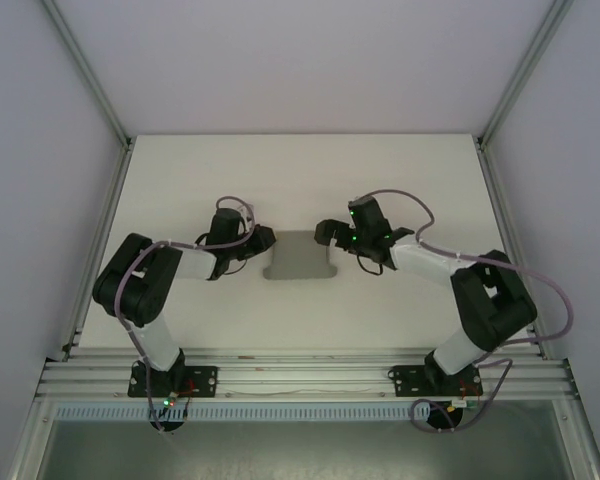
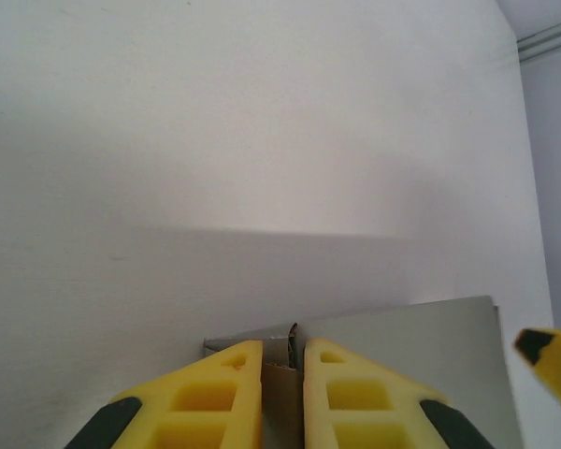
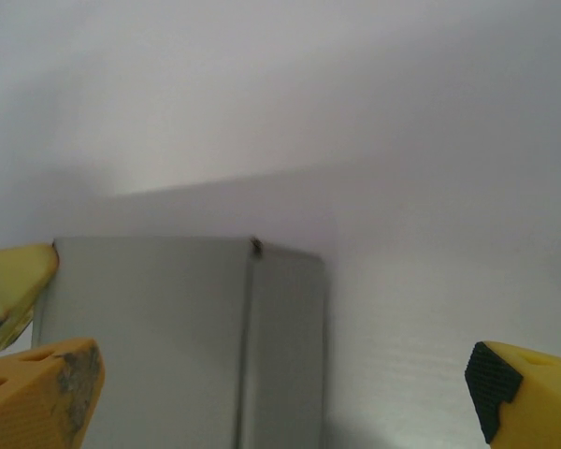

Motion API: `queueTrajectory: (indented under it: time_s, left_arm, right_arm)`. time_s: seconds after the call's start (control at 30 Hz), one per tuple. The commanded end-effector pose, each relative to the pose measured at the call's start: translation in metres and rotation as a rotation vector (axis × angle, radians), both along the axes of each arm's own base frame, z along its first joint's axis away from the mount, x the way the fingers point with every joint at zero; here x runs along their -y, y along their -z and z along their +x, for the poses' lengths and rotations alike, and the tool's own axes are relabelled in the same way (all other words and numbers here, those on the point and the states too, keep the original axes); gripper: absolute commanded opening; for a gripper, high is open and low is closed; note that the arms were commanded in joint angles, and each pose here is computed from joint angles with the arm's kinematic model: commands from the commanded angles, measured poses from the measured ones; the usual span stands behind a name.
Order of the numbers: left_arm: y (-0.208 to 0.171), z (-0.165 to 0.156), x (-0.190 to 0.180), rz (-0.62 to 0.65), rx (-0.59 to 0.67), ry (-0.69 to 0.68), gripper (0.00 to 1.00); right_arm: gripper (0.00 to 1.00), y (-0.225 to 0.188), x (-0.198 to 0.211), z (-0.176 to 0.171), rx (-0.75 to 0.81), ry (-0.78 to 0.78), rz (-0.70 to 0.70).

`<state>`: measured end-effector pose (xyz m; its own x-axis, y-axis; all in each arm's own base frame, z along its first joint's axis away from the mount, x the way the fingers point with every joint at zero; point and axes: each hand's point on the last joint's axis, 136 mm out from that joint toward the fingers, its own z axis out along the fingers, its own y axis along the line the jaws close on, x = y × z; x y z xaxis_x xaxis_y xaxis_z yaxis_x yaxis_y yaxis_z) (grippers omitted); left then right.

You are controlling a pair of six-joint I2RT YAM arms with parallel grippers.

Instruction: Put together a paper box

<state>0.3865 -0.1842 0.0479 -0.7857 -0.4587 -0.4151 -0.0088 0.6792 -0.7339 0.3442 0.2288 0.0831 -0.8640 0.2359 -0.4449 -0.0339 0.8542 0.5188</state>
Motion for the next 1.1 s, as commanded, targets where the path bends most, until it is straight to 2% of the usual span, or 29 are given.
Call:
queueTrajectory:
  time_s: [0.0, 0.13, 0.2, 0.33, 0.43, 0.47, 0.53, 0.6, 0.63, 0.7, 0.73, 0.8, 0.9, 1.07]
  left_arm:
    - [0.031, -0.020, -0.012, 0.009, -0.103, -0.018, 0.15]
    - [0.031, -0.022, -0.014, 0.021, -0.098, -0.022, 0.14]
    - [0.032, -0.024, -0.015, 0.022, -0.093, -0.022, 0.14]
    - [0.036, -0.024, -0.016, 0.023, -0.100, -0.025, 0.13]
    - [0.035, -0.023, -0.015, 0.010, -0.086, -0.013, 0.13]
    - [0.031, -0.022, -0.013, 0.004, -0.068, -0.004, 0.15]
    - [0.016, -0.017, -0.009, -0.007, 0.015, 0.027, 0.25]
    - [-0.008, -0.009, -0.007, 0.004, 0.120, 0.046, 0.43]
    - [-0.022, -0.004, -0.006, 0.019, 0.177, 0.057, 0.55]
    - [-0.053, 0.003, -0.003, 0.058, 0.304, 0.097, 0.86]
    - [-0.068, 0.005, -0.001, 0.087, 0.363, 0.126, 0.99]
    - [-0.089, 0.006, 0.004, 0.177, 0.450, 0.194, 1.00]
    - [-0.115, -0.003, 0.018, 0.328, 0.558, 0.335, 1.00]
    - [-0.139, -0.047, 0.044, 0.547, 0.776, 0.613, 1.00]
  right_arm:
    - [1.00, 0.002, -0.020, -0.010, -0.095, -0.028, 0.151]
    - [1.00, 0.000, -0.046, -0.017, -0.155, -0.093, 0.313]
    - [0.96, 0.001, -0.055, -0.019, -0.162, -0.124, 0.366]
    - [0.89, 0.004, -0.062, -0.017, -0.165, -0.158, 0.386]
    - [0.77, -0.001, -0.069, -0.014, -0.155, -0.180, 0.427]
    - [0.70, -0.005, -0.070, -0.013, -0.146, -0.184, 0.439]
    - [0.59, -0.012, -0.070, -0.013, -0.134, -0.181, 0.458]
    - [0.57, -0.019, -0.069, -0.013, -0.135, -0.172, 0.465]
    - [0.57, -0.022, -0.067, -0.014, -0.143, -0.159, 0.460]
    - [0.57, -0.020, -0.060, -0.015, -0.198, -0.102, 0.428]
    - [0.53, -0.021, -0.057, -0.016, -0.227, -0.089, 0.416]
    - [0.41, -0.024, -0.056, -0.019, -0.283, -0.077, 0.405]
    - [0.41, -0.038, -0.059, -0.020, -0.316, -0.074, 0.443]
    - [0.36, -0.048, -0.033, -0.012, -0.455, 0.102, 0.458]
